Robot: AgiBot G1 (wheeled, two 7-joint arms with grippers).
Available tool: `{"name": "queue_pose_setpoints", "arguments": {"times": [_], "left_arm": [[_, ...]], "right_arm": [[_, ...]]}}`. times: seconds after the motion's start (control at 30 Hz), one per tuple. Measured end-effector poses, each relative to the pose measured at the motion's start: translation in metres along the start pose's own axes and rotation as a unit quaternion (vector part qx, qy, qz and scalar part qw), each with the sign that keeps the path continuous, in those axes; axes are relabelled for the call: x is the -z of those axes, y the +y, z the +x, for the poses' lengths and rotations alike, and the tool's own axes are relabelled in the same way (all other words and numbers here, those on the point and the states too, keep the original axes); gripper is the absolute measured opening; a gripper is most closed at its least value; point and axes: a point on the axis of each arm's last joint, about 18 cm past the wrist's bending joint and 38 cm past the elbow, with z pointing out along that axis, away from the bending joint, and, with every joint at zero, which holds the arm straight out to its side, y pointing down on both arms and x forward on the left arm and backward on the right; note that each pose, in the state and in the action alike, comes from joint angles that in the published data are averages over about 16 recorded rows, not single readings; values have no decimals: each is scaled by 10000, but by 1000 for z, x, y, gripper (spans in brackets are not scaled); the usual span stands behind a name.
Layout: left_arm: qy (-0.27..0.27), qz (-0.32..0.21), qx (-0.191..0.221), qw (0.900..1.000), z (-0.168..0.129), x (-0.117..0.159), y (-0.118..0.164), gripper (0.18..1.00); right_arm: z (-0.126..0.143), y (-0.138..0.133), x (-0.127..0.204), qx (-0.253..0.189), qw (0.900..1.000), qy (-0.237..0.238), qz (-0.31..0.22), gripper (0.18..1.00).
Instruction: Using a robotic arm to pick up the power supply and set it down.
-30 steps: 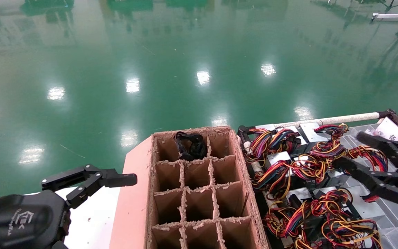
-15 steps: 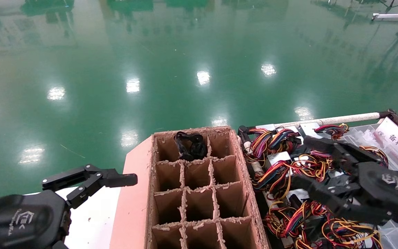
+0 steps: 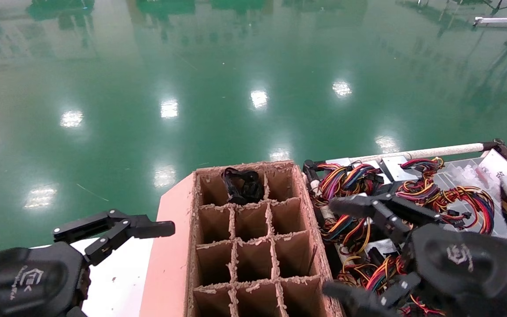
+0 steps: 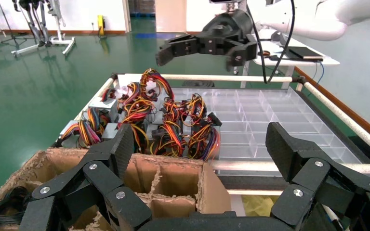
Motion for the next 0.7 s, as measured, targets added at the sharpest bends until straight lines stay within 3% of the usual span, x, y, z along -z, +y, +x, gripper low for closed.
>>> {"name": "queue_pose_setpoints", "arguments": {"times": [0.33, 0.7], "left_arm": [[-1, 0, 0, 10000, 0, 0, 0, 1001], [-2, 1, 1, 10000, 0, 0, 0, 1001]], "right_arm": [[-21, -14, -22, 339, 9980, -434, -318, 1000], [-26, -18, -27, 458, 9967, -519, -417, 1000]]}}
